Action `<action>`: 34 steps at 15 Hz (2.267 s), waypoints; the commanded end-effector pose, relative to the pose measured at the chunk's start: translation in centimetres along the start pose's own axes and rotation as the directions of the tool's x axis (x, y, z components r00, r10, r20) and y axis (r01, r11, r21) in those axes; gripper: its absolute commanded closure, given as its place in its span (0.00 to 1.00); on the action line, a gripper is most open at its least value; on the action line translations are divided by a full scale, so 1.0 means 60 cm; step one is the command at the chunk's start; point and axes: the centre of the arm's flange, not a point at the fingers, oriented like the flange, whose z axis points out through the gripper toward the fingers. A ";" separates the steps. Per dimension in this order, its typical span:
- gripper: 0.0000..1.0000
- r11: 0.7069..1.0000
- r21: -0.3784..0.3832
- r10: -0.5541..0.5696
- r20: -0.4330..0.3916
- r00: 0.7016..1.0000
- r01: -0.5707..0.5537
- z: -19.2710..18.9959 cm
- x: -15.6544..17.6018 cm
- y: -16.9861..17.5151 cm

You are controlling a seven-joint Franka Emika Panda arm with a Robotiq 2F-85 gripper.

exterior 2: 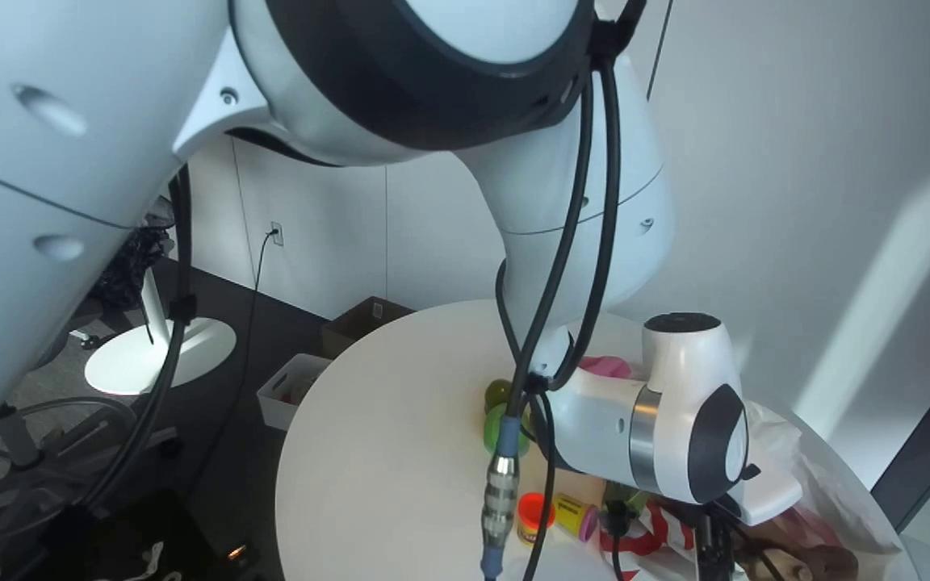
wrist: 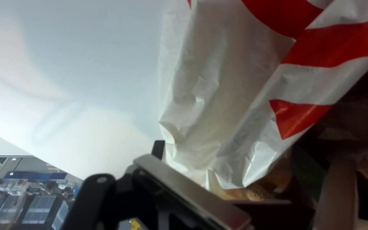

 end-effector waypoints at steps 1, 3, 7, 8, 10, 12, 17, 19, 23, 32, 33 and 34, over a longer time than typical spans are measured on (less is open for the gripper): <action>0.00 0.999 0.041 -0.017 0.007 1.000 0.017 0.023 -0.001 -0.018; 0.00 0.998 0.051 -0.029 0.009 1.000 0.028 0.026 -0.007 -0.019; 0.34 0.997 0.053 -0.055 0.021 0.998 0.054 0.021 -0.008 -0.018; 0.42 0.997 0.055 -0.062 0.021 0.998 0.060 0.019 -0.008 -0.017; 0.57 0.996 0.057 -0.071 0.021 0.997 0.070 0.016 -0.008 -0.016; 0.73 0.995 0.059 -0.080 0.022 0.997 0.079 0.012 -0.008 -0.013; 0.92 0.995 0.043 -0.090 0.035 0.995 0.088 -0.016 -0.013 -0.009; 0.90 0.994 0.026 -0.108 0.043 0.993 0.107 -0.037 -0.020 -0.008; 0.88 0.988 -0.082 -0.130 0.055 0.990 0.135 -0.117 -0.044 -0.002; 0.40 0.970 -0.157 -0.165 0.144 0.976 0.187 -0.148 -0.058 -0.012; 0.33 0.969 -0.156 -0.168 0.148 0.975 0.191 -0.138 -0.056 -0.010; 0.24 0.968 -0.159 -0.175 0.133 0.976 0.195 -0.124 -0.052 -0.009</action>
